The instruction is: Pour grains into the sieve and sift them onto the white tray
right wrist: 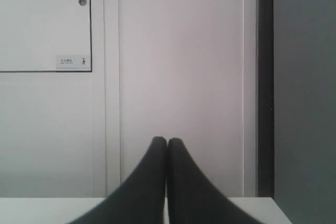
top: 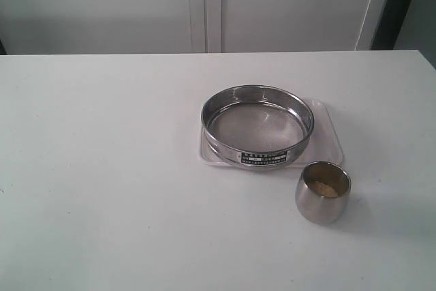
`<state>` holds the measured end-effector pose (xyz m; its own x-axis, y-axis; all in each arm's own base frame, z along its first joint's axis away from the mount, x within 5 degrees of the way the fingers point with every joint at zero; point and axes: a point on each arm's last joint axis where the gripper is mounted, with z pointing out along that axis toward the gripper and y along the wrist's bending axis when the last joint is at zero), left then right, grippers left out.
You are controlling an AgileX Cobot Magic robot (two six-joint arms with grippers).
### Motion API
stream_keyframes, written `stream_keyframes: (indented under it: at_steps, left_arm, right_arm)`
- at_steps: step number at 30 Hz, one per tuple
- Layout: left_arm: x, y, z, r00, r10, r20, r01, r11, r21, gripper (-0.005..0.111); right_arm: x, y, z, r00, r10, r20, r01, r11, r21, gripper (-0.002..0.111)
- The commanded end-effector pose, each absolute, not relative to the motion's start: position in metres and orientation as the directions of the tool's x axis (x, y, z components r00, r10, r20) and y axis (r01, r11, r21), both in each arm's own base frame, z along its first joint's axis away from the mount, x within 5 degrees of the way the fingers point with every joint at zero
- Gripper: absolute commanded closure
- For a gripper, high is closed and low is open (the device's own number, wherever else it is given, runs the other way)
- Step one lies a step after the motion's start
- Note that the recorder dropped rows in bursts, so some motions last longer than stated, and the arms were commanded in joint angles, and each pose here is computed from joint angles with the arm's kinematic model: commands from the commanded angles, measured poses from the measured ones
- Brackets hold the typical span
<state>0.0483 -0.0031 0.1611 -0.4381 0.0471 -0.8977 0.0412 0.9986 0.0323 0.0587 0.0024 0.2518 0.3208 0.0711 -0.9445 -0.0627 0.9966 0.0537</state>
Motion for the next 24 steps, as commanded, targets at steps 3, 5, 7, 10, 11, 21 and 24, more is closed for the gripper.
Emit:
stream_keyframes:
  at_steps: [3,5,7,10,11,21,24]
  left_arm:
    - [0.048,-0.004,0.158,-0.447,0.046,-0.894,0.047,0.999,0.028,0.107]
    - [0.048,-0.004,0.158,-0.447,0.046,-0.894,0.047,0.999,0.028,0.107]
    - [0.048,-0.004,0.158,-0.447,0.046,-0.894,0.047,0.999,0.028,0.107]
    - [0.048,-0.004,0.158,-0.447,0.046,-0.894,0.047,0.999,0.028,0.107]
    - [0.048,-0.004,0.158,-0.447,0.046,-0.894,0.047,0.999,0.028,0.107]
    - [0.048,-0.004,0.158,-0.447,0.046,-0.894,0.047,0.999,0.028,0.107]
    - [0.048,-0.004,0.158,-0.447,0.046,-0.894,0.047,0.999,0.028,0.107]
  right_arm:
    - [0.072,0.003,0.254,0.248,0.054,-0.967,-0.055,0.998,0.041,0.108]
    - [0.075,0.003,0.253,0.226,0.053,-0.973,-0.053,0.998,0.042,0.108]
    - [0.079,0.003,0.250,0.196,0.051,-0.979,-0.052,0.998,0.042,0.108]
    - [0.085,0.005,0.245,0.150,-0.001,-0.989,-0.052,0.999,-0.009,0.108]
    - [0.087,0.005,0.243,0.131,-0.018,-0.991,-0.055,0.998,-0.025,0.108]
    - [0.104,0.010,0.213,0.026,-0.011,-1.000,-0.107,0.994,-0.014,0.108]
    - [0.109,0.015,0.211,0.016,-0.053,-0.998,-0.159,0.986,-0.055,0.108]
